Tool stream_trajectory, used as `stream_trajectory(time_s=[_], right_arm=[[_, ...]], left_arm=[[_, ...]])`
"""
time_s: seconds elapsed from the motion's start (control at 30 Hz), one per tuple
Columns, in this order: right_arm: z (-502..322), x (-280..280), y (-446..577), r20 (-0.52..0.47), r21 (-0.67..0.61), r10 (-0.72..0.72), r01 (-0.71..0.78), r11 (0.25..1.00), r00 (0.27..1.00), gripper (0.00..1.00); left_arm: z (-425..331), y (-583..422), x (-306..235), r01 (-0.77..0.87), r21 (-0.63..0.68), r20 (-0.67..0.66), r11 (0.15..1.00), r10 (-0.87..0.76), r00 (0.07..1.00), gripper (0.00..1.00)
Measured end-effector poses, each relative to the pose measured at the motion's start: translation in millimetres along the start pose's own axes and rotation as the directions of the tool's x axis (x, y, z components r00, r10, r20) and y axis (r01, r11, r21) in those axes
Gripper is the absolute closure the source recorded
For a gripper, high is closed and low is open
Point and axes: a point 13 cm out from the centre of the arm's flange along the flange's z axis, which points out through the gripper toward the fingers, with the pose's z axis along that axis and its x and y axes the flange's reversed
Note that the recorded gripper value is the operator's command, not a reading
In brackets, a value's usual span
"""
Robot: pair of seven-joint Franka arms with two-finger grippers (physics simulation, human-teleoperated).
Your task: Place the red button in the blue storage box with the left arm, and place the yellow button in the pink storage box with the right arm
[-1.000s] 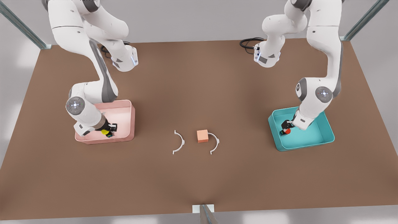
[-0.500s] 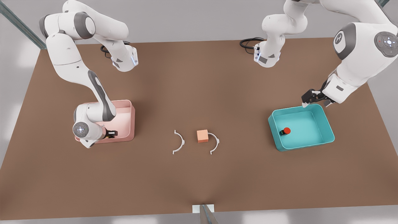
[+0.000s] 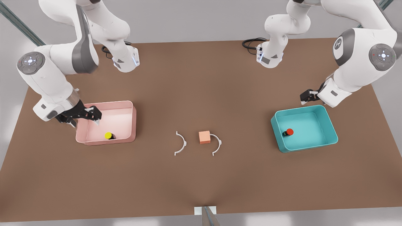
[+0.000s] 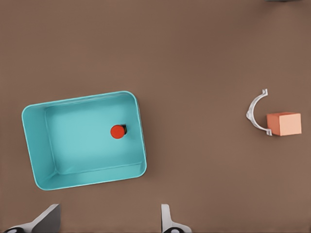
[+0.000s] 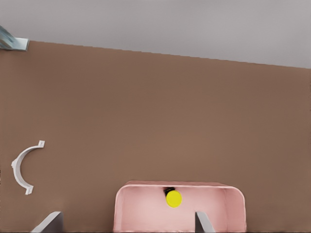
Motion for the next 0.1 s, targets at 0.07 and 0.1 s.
stream_trajectory(time_s=[0.07,0.1], right_arm=[[-13.0,6.5,-8.5,-0.029,0.000,0.023,-0.023,1.000,0.999,0.00],[-13.5,11.5,-15.3,-0.050,0.002,0.038,-0.038,0.999,0.998,0.00]], left_arm=[[1.3,-0.2,-0.1,-0.002,0.000,-0.004,1.000,0.002,1.000,0.00],[1.9,-0.1,-0.2,-0.003,0.000,-0.005,1.000,0.003,1.000,0.00]])
